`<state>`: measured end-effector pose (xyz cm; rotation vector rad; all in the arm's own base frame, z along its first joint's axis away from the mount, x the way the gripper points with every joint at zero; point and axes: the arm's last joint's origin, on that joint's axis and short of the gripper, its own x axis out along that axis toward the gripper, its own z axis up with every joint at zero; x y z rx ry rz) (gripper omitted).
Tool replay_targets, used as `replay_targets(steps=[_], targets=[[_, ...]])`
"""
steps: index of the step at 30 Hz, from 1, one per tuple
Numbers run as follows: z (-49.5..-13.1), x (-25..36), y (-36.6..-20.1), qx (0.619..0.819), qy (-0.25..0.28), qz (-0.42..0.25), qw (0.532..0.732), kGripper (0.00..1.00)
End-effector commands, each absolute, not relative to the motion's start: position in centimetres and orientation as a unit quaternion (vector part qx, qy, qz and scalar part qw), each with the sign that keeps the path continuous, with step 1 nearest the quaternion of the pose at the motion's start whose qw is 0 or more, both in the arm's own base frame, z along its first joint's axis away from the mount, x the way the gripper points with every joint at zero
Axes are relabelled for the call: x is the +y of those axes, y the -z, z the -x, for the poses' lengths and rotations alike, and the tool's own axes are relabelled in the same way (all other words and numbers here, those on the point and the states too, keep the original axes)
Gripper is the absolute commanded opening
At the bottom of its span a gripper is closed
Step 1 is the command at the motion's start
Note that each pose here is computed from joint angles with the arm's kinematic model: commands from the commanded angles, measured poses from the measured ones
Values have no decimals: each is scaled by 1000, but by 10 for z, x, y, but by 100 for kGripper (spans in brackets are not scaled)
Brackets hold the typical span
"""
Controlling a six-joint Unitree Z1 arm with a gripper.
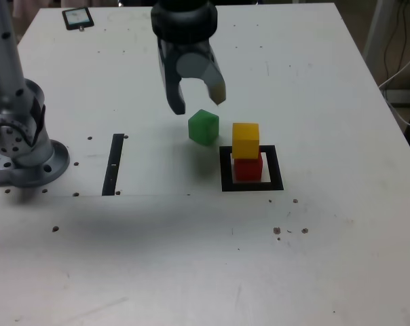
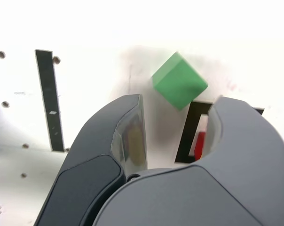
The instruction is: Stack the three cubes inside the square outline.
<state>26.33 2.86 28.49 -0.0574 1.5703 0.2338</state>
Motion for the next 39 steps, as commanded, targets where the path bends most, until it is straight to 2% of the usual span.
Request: replay_targets(steps=[1,15,26,39], targets=[[-267,32,-280,707,-106,22,698,100],[-270,39,-260,733,-91,23,673,100],[-275,41,-248,743,-81,22,664,100],[-284,51,-224,753,-86,31,651,99]])
